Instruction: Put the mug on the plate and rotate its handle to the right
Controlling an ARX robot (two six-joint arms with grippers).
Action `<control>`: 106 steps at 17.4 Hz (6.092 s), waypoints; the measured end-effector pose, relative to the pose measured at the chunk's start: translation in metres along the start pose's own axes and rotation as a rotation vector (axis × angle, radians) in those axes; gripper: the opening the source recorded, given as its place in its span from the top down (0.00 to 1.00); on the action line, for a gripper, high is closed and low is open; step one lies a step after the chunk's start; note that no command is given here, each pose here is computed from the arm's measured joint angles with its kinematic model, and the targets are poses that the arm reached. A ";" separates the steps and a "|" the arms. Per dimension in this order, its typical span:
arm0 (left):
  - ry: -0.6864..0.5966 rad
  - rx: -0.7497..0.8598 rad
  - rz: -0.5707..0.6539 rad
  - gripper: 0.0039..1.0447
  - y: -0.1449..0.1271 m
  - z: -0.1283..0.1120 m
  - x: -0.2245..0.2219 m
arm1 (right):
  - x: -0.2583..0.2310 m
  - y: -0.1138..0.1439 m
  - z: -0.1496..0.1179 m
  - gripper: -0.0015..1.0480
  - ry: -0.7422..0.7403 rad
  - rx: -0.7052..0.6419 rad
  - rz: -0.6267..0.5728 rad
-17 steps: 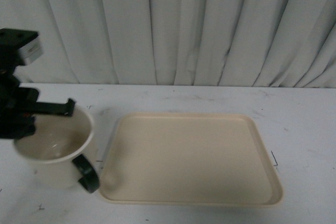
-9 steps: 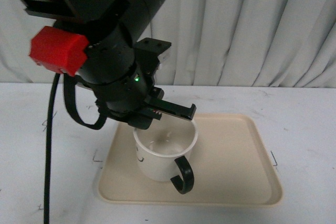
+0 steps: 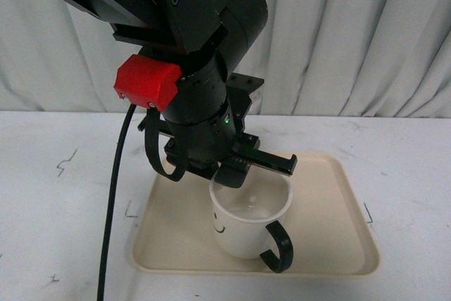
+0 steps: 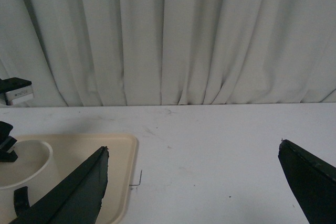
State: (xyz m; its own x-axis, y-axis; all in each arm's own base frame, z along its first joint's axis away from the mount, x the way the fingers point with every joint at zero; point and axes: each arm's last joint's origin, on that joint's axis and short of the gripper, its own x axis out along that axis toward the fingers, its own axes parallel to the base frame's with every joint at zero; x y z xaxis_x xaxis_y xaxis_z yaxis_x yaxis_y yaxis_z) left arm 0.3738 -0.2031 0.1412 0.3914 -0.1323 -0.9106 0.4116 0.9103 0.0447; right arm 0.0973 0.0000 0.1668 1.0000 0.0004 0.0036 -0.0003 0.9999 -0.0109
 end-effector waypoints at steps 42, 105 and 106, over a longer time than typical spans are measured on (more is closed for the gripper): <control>-1.122 -0.295 0.345 0.99 0.085 -0.270 -0.147 | 0.000 0.000 0.000 0.06 0.000 0.000 0.000; -1.119 -0.294 0.344 0.06 0.072 -0.297 -0.157 | 0.283 0.158 -0.028 0.97 1.104 -0.187 0.620; -1.119 -0.294 0.344 0.06 0.072 -0.297 -0.157 | 0.293 0.152 -0.017 0.97 1.060 -0.271 0.635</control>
State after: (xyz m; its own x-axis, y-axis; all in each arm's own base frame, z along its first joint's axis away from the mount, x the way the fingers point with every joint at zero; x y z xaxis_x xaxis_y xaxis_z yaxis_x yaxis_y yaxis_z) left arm 0.0976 0.0000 0.1656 1.0000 0.0000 -0.0029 0.0000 0.9999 -0.0128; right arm 0.3898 0.1523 0.1496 0.3362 0.3437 -0.8768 -0.6049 0.7924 0.0787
